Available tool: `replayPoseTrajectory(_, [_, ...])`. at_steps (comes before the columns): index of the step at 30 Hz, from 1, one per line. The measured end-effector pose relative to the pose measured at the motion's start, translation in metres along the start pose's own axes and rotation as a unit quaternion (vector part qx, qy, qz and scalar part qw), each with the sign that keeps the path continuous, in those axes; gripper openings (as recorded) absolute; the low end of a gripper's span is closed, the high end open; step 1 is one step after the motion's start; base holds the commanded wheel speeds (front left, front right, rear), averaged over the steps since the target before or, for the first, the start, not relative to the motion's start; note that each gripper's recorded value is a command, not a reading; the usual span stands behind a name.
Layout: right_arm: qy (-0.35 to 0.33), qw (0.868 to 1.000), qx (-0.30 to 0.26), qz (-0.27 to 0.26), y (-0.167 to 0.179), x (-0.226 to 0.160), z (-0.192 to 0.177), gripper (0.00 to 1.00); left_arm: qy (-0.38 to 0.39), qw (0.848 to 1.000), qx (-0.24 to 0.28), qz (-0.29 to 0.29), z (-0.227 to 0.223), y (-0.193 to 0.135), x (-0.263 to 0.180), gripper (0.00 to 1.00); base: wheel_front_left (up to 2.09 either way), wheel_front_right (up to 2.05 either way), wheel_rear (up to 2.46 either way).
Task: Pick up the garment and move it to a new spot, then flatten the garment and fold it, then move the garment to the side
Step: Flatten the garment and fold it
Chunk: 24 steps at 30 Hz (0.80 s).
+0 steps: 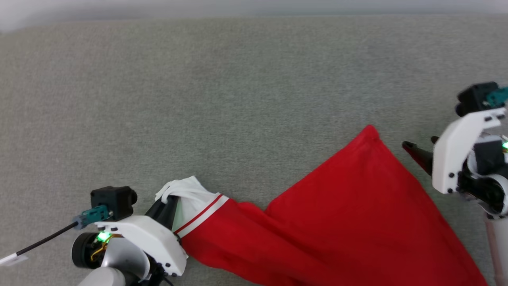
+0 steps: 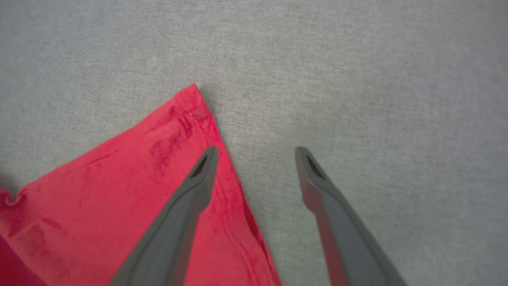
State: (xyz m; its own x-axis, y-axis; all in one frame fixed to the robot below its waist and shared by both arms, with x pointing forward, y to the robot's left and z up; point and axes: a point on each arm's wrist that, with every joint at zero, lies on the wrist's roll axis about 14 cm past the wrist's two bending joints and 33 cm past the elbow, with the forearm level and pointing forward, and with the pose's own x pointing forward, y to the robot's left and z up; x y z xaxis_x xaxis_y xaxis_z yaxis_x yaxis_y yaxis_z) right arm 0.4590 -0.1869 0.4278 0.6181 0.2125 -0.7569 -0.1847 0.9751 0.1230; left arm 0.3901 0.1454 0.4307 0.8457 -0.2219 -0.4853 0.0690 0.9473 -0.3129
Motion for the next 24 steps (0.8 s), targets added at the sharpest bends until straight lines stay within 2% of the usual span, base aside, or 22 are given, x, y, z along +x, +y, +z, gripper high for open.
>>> replayPoseTrajectory(6, [0.098, 0.993, -0.057, 0.038, 0.039, 0.034, -0.011, 1.0, 0.002, 1.0, -0.005, 0.004, -0.003, 0.004, 0.006, 0.0, 0.0, 0.0, 0.0])
replayPoseTrajectory(15, [0.172, 0.98, -0.086, 0.055, 0.05, 0.066, -0.034, 1.0, 0.018, 1.0, -0.021, 0.015, -0.016, 0.013, 0.011, 0.0, 0.0, 0.0, 0.0])
replayPoseTrajectory(16, [0.175, 0.979, -0.088, 0.057, 0.051, 0.066, -0.035, 0.33, 0.017, 1.0, -0.021, 0.016, -0.016, 0.014, 0.011, 0.0, 0.0, 0.0, 0.0])
replayPoseTrajectory(17, [0.177, 0.978, -0.089, 0.058, 0.051, 0.066, -0.035, 0.03, 0.016, 1.0, -0.021, 0.017, -0.016, 0.015, 0.01, 0.0, 0.0, 0.0, 0.0])
replayPoseTrajectory(18, [0.177, 0.978, -0.089, 0.06, 0.051, 0.065, -0.035, 0.0, 0.015, 1.0, -0.02, 0.018, -0.016, 0.015, 0.01, 0.0, 0.0, 0.0, 0.0])
replayPoseTrajectory(24, [0.158, 0.981, -0.096, 0.061, 0.052, 0.059, -0.03, 0.0, 0.004, 1.0, -0.017, 0.017, -0.009, 0.015, 0.005, 0.0, 0.0, 0.0, 0.0])
